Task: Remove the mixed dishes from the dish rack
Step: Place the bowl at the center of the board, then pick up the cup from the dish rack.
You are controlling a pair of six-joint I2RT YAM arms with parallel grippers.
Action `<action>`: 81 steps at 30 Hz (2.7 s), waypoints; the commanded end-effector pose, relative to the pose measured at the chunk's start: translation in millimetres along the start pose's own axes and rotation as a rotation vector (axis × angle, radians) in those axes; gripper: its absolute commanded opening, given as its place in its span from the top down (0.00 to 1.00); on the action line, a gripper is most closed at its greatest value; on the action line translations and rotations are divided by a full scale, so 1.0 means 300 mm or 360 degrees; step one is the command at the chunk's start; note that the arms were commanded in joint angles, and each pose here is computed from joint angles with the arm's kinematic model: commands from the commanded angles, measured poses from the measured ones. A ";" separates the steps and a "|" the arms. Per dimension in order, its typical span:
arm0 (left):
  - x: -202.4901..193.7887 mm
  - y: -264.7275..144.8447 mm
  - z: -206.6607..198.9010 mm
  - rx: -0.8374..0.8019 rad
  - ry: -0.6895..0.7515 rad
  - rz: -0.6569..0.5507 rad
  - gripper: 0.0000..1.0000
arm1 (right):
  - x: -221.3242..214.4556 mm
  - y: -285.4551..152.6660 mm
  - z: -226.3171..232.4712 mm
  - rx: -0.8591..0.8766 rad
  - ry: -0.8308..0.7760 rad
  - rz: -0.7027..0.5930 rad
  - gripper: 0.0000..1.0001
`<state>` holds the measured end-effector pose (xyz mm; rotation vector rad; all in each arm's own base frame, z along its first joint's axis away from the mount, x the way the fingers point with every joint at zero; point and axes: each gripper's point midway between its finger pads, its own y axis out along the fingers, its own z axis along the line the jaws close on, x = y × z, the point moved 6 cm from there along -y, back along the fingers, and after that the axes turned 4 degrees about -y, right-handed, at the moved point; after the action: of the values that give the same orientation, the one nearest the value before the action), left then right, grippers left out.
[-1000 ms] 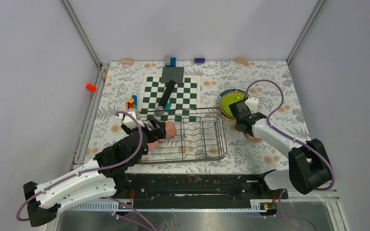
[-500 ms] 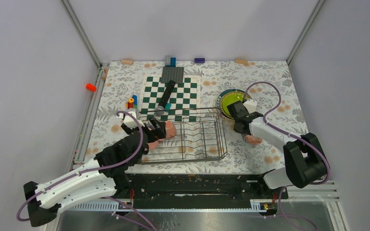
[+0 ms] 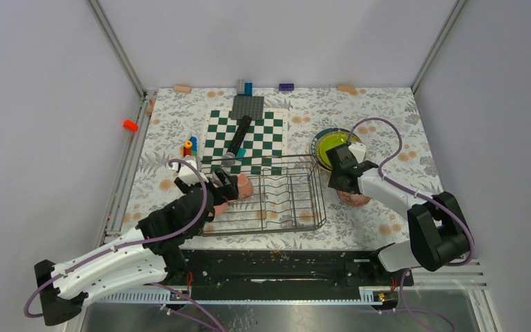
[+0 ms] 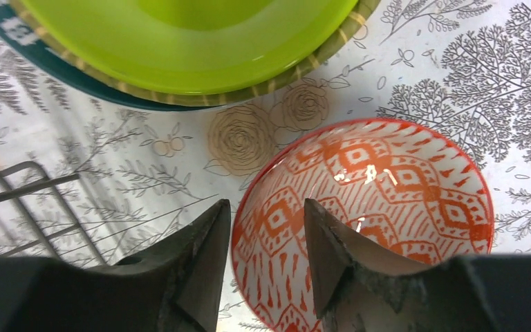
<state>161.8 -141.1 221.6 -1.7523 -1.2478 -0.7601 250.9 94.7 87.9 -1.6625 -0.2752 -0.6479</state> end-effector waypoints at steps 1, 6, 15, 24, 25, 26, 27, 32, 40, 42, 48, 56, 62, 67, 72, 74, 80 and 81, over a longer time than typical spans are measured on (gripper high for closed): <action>0.023 0.002 -0.023 -0.0015 -0.0045 -0.0021 0.01 | 0.063 -0.059 0.034 0.0165 0.0101 -0.0109 0.46; 0.017 0.003 -0.030 -0.0028 -0.0030 0.0007 0.01 | 0.083 -0.110 0.023 0.0229 0.0144 -0.0191 0.38; 0.005 0.026 -0.081 -0.0122 0.0086 0.0160 0.01 | 0.127 -0.223 -0.103 0.0091 0.0307 -0.0506 0.01; -0.021 0.129 -0.166 -0.0236 0.0393 0.0453 0.01 | 0.086 -0.274 -0.201 0.0101 0.0491 -0.0758 0.00; -0.026 0.142 -0.166 -0.0227 0.0415 0.0495 0.01 | 0.086 -0.281 -0.199 0.0137 0.0493 -0.0779 0.01; -0.027 0.155 -0.163 -0.0205 0.0429 0.0523 0.01 | 0.084 -0.282 -0.197 0.0162 0.0493 -0.0787 0.00; -0.030 0.166 -0.160 -0.0191 0.0446 0.0543 0.01 | 0.084 -0.286 -0.197 0.0177 0.0494 -0.0797 0.00; -0.059 0.222 -0.133 -0.0160 0.0472 0.0657 0.01 | 0.083 -0.290 -0.191 0.0224 0.0470 -0.0812 0.00; -0.101 0.272 -0.097 -0.0078 0.0465 0.0784 0.01 | 0.086 -0.297 -0.178 0.0288 0.0454 -0.0824 0.00; -0.112 0.276 -0.090 -0.0067 0.0478 0.0799 0.01 | 0.086 -0.297 -0.177 0.0293 0.0455 -0.0827 0.00; -0.135 0.294 -0.074 -0.0023 0.0525 0.0833 0.03 | 0.089 -0.296 -0.173 0.0303 0.0450 -0.0833 0.01; -0.157 0.325 -0.073 0.0011 0.0581 0.0888 0.11 | 0.091 -0.296 -0.172 0.0308 0.0442 -0.0841 0.00; -0.189 0.342 -0.064 0.0060 0.0604 0.0966 0.20 | 0.090 -0.296 -0.181 0.0290 0.0450 -0.0859 0.00; -0.207 0.340 -0.061 0.0057 0.0602 0.1015 0.31 | 0.087 -0.295 -0.181 0.0290 0.0454 -0.0857 0.01; -0.219 0.329 -0.047 0.0073 0.0595 0.1035 0.41 | 0.087 -0.292 -0.179 0.0291 0.0456 -0.0855 0.00; -0.217 0.328 -0.047 0.0069 0.0589 0.1028 0.47 | 0.087 -0.289 -0.177 0.0293 0.0453 -0.0852 0.01; -0.186 0.324 -0.075 0.0016 0.0552 0.0977 0.67 | 0.083 -0.291 -0.171 0.0319 0.0450 -0.0843 0.00; -0.180 0.323 -0.081 0.0001 0.0544 0.0965 0.72 | 0.083 -0.292 -0.172 0.0322 0.0450 -0.0844 0.00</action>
<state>230.8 -193.6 136.8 -1.6989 -0.3819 -0.6078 209.6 57.5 173.6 -1.3142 -0.5507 -1.1753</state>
